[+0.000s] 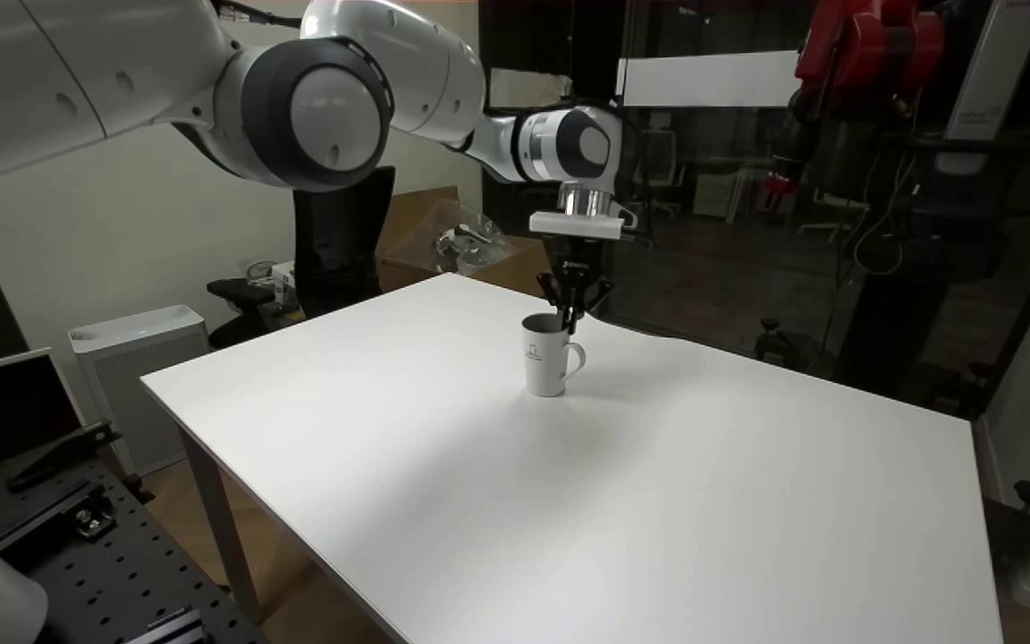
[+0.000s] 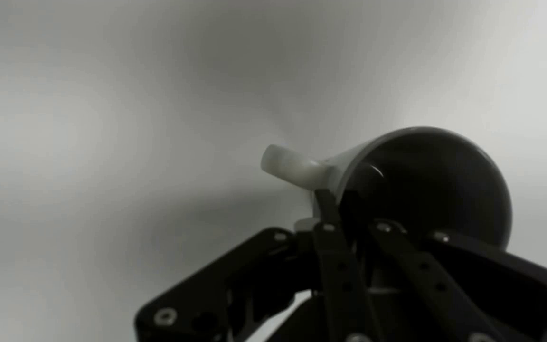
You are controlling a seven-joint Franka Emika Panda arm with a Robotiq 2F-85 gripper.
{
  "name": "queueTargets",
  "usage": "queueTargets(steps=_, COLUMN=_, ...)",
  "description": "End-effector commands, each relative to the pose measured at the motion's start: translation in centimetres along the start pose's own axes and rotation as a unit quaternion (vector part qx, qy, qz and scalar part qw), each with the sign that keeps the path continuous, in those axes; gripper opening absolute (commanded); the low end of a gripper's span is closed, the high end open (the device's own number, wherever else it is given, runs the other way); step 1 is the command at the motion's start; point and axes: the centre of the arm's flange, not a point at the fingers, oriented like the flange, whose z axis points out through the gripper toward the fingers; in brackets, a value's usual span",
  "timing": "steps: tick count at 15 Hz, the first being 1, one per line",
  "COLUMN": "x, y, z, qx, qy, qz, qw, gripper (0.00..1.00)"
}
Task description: Move the cup slightly down on the table
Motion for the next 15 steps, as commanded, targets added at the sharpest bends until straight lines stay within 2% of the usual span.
queueTargets(steps=1, x=4.0, y=1.0, z=-1.6, qx=-0.004, qy=-0.004, qz=-0.014, qw=0.9999, gripper=0.02)
queueTargets(steps=5, x=4.0, y=0.5, z=-2.0, qx=0.007, qy=-0.005, qz=-0.039, qw=0.9992, gripper=0.02)
queueTargets(steps=6, x=0.2, y=-0.8, z=0.0, qx=0.002, qy=-0.002, qz=-0.026, qw=0.9997, gripper=0.08)
queueTargets(steps=12, x=0.2, y=-1.0, z=0.1, qx=0.005, qy=-0.005, qz=-0.036, qw=0.9993, gripper=0.08)
queueTargets(steps=13, x=-0.1, y=-1.3, z=0.2, qx=0.001, qy=-0.005, qz=-0.036, qw=0.9993, gripper=0.02)
queueTargets(steps=15, x=-1.4, y=-2.4, z=1.2, qx=0.006, qy=-0.007, qz=-0.038, qw=0.9992, gripper=0.02)
